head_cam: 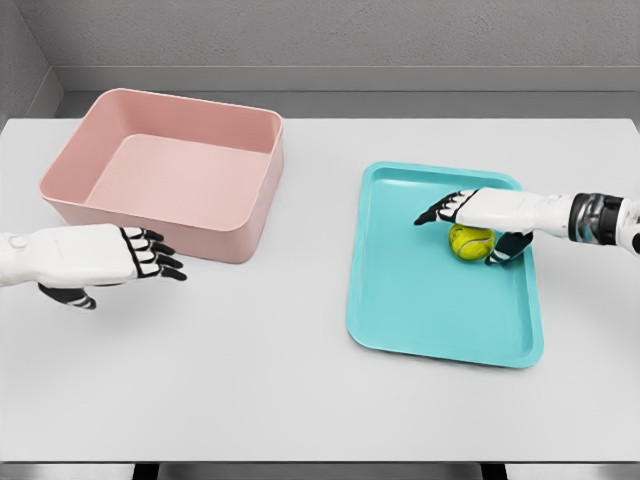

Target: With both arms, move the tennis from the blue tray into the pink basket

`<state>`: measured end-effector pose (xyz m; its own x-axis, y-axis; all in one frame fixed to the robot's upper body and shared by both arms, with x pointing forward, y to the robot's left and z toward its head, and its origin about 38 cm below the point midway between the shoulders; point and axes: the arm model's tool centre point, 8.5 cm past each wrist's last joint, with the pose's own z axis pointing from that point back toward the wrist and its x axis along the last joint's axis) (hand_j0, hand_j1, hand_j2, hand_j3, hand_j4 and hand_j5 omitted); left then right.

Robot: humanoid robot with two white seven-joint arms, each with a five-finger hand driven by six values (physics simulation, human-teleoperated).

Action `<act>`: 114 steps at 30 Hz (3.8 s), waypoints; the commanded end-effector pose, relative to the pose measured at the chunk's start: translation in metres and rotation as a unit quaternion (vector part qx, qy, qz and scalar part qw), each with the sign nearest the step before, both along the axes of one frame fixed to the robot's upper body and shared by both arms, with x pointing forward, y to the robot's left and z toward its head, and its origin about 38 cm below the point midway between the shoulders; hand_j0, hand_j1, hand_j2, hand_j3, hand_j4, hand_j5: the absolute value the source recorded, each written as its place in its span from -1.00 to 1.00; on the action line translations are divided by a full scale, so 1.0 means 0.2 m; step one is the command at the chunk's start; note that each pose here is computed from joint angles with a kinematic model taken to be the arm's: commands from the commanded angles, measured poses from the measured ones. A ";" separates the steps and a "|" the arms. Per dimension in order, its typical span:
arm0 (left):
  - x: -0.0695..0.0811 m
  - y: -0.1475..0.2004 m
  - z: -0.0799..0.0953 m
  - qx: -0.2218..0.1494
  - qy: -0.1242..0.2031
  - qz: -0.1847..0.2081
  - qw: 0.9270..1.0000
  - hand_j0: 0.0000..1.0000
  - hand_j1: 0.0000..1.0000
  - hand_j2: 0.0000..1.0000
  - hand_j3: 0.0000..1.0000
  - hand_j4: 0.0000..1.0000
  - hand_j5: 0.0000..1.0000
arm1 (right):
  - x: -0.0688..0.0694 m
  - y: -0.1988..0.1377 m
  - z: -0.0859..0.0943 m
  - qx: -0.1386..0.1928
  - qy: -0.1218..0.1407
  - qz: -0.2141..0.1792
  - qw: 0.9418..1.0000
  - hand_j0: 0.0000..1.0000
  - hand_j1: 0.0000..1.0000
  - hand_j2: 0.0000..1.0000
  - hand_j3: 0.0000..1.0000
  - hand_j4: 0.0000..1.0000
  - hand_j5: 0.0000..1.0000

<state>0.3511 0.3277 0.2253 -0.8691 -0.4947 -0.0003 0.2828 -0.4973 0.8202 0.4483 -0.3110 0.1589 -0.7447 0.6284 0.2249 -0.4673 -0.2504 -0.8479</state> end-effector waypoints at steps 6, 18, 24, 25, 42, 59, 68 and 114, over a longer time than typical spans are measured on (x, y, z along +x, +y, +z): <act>0.02 0.00 0.04 -0.001 -0.009 0.001 1.000 1.00 1.00 1.00 1.00 1.00 1.00 | 0.01 -0.03 -0.02 -0.004 0.005 -0.010 1.000 0.71 0.71 0.71 0.71 0.71 0.71; 0.01 -0.02 0.01 -0.007 -0.002 -0.002 1.000 1.00 1.00 1.00 1.00 1.00 1.00 | 0.00 -0.06 -0.03 -0.019 0.016 -0.011 1.000 0.00 0.00 0.00 0.00 0.00 0.00; 0.00 -0.01 -0.02 -0.005 0.006 -0.001 1.000 1.00 1.00 1.00 1.00 1.00 1.00 | 0.00 -0.07 0.01 -0.018 0.008 -0.011 1.000 0.00 0.00 0.00 0.00 0.00 0.00; -0.01 -0.01 -0.02 -0.005 0.006 -0.001 1.000 1.00 1.00 1.00 1.00 1.00 1.00 | 0.00 -0.08 0.02 -0.018 0.006 -0.012 1.000 0.00 0.00 0.00 0.00 0.00 0.00; 0.01 -0.02 0.00 -0.006 0.001 -0.003 1.000 1.00 1.00 1.00 1.00 1.00 1.00 | -0.12 0.40 0.27 0.043 -0.049 0.127 0.990 0.00 0.00 0.00 0.00 0.00 0.00; 0.00 -0.08 -0.05 -0.022 0.007 -0.011 1.000 1.00 1.00 1.00 1.00 1.00 1.00 | -0.26 0.99 0.16 0.090 -0.012 0.253 0.963 0.00 0.00 0.00 0.00 0.00 0.00; -0.01 -0.02 -0.03 -0.008 0.007 -0.003 1.000 1.00 1.00 1.00 1.00 1.00 1.00 | -0.23 1.13 0.03 0.080 0.017 0.257 0.963 0.01 0.01 0.01 0.01 0.01 0.01; 0.11 -0.48 0.09 -0.141 -0.053 -0.094 0.984 1.00 1.00 1.00 1.00 1.00 1.00 | 0.11 -0.25 0.50 0.019 -0.120 -0.058 0.991 1.00 1.00 1.00 1.00 1.00 1.00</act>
